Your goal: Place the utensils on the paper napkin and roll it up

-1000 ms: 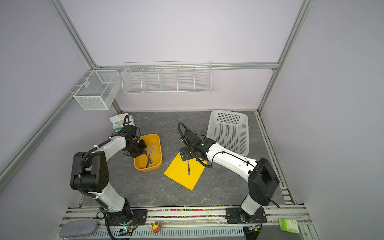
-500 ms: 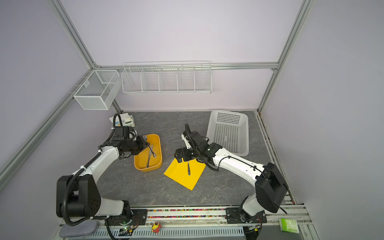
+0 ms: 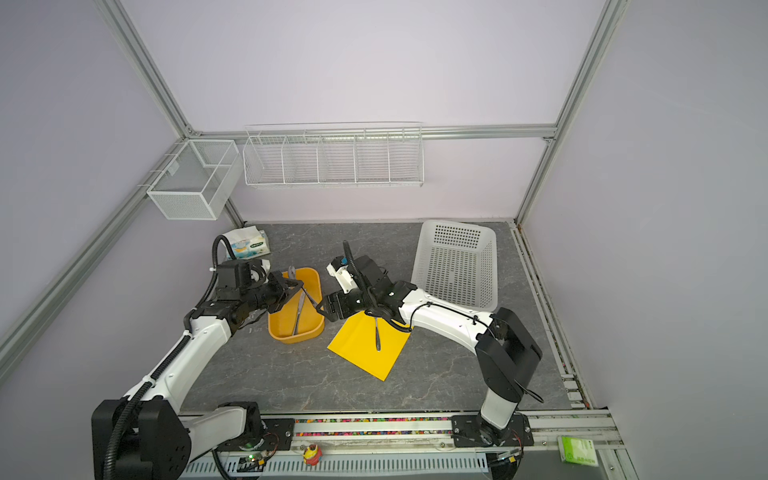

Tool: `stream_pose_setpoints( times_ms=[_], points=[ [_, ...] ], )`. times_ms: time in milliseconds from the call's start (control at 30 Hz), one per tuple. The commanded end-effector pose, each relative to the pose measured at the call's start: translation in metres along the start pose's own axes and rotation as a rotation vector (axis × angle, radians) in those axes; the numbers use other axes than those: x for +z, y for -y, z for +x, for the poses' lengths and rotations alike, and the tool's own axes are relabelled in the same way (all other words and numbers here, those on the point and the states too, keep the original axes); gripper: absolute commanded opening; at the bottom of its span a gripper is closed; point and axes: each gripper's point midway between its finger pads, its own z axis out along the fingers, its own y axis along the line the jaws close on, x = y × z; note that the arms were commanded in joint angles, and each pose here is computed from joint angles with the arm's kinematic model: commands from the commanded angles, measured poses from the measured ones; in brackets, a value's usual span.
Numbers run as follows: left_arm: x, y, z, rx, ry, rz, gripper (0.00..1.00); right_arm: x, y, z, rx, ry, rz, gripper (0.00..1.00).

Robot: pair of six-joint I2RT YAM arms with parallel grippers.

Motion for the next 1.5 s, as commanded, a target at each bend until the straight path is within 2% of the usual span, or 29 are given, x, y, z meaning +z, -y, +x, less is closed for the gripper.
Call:
stream_pose_setpoints(
  times_ms=[0,67,233,400,533,700,867,933,1033,1233,1367,1467],
  points=[
    [-0.002,0.011,0.006,-0.012,-0.008,0.04,0.0,0.015,-0.004,-0.012,-0.075,0.034,0.008,0.75],
    [-0.002,0.012,0.008,-0.01,-0.012,0.04,0.0,0.025,0.001,-0.015,-0.083,0.043,0.027,0.72],
    [-0.001,0.013,0.013,-0.012,-0.02,0.037,0.0,0.04,-0.001,-0.017,-0.116,0.028,0.019,0.54],
    [-0.001,0.011,0.012,-0.015,-0.012,0.029,0.0,0.04,-0.001,-0.012,-0.161,0.023,0.056,0.32],
    [0.0,0.009,0.013,-0.018,-0.015,0.025,0.0,0.034,-0.002,-0.008,-0.197,0.02,0.089,0.19],
    [0.001,0.009,0.014,-0.019,-0.019,0.023,0.0,0.026,-0.003,-0.011,-0.273,0.048,0.154,0.07],
    [0.002,0.008,0.016,-0.021,-0.023,0.019,0.0,0.022,-0.005,-0.012,-0.385,0.063,0.235,0.07],
    [0.003,0.009,0.017,-0.022,-0.028,0.021,0.07,0.021,-0.004,-0.013,-0.427,0.067,0.279,0.07],
    [0.004,0.012,0.02,-0.01,-0.033,0.032,0.06,0.02,-0.003,-0.012,-0.492,0.075,0.34,0.07],
    [0.005,0.012,0.02,-0.028,-0.029,0.034,0.27,0.021,-0.006,-0.011,-0.595,0.075,0.404,0.06],
    [0.005,0.01,0.02,-0.048,-0.025,0.03,0.27,0.022,-0.007,-0.01,-0.636,0.078,0.441,0.06],
    [0.006,0.008,0.019,-0.073,-0.012,0.029,0.23,0.02,-0.001,-0.012,-0.677,0.086,0.521,0.06]
  ],
)
